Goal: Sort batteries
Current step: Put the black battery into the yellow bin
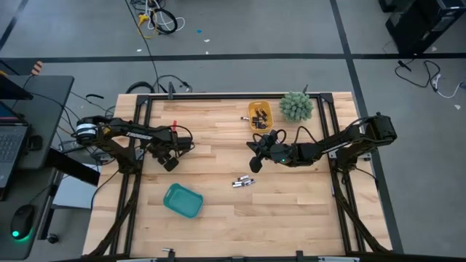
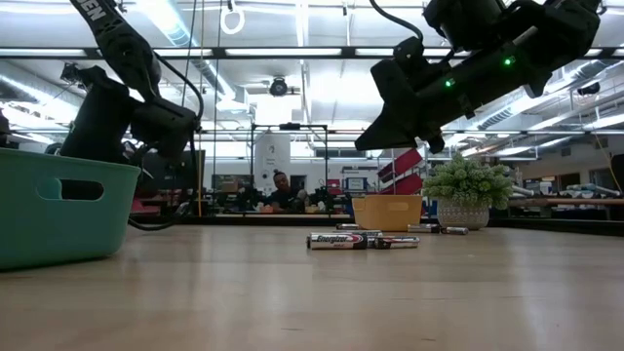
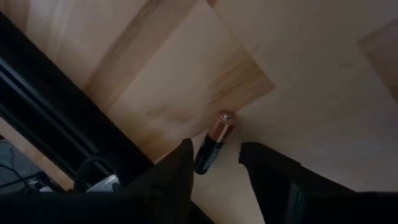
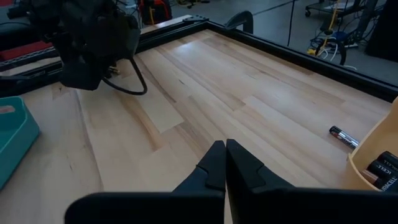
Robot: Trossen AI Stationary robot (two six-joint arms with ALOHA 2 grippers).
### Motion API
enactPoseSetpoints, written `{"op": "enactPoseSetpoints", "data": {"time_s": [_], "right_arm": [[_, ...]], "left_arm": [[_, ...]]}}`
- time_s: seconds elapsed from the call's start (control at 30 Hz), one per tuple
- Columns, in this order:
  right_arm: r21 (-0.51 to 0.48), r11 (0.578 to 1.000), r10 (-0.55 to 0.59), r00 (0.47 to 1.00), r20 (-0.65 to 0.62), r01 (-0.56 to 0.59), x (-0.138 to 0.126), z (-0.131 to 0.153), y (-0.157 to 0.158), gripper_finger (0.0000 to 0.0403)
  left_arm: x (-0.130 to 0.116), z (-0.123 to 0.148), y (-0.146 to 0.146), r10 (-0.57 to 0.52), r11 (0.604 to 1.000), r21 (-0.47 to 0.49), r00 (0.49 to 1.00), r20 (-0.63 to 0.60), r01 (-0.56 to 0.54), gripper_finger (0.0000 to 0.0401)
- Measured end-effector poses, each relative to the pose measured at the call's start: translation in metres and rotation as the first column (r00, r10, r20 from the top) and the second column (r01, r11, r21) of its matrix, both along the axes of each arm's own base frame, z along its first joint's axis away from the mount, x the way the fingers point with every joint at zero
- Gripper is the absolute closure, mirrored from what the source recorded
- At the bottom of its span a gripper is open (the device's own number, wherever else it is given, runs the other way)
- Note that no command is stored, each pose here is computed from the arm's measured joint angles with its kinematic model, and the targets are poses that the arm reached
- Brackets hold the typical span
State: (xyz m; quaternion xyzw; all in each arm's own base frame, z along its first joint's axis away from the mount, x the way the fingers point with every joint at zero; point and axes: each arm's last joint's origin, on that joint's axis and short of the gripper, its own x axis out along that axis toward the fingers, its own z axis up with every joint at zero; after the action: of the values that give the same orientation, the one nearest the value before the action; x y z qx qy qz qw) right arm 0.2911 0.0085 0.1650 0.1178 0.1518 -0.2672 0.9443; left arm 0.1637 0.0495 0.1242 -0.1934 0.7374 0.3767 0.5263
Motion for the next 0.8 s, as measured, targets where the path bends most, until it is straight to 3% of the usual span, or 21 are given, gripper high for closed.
{"op": "enactPoseSetpoints", "data": {"time_s": [0.3, 0.8], "right_arm": [[0.0, 1.0, 0.0, 1.0, 0.0, 0.0, 0.0, 0.0, 0.0, 0.0402], [0.001, 1.0, 0.0, 1.0, 0.016, 0.0, 0.0006, 0.0014, 0.0001, 0.0402]], "left_arm": [[0.002, -0.0011, -0.0007, -0.051, 0.997, -0.062, 0.998, 0.025, 0.052, 0.0286], [0.004, 0.0003, 0.0007, -0.05, 0.998, -0.035, 0.998, 0.027, 0.051, 0.0365]]}}
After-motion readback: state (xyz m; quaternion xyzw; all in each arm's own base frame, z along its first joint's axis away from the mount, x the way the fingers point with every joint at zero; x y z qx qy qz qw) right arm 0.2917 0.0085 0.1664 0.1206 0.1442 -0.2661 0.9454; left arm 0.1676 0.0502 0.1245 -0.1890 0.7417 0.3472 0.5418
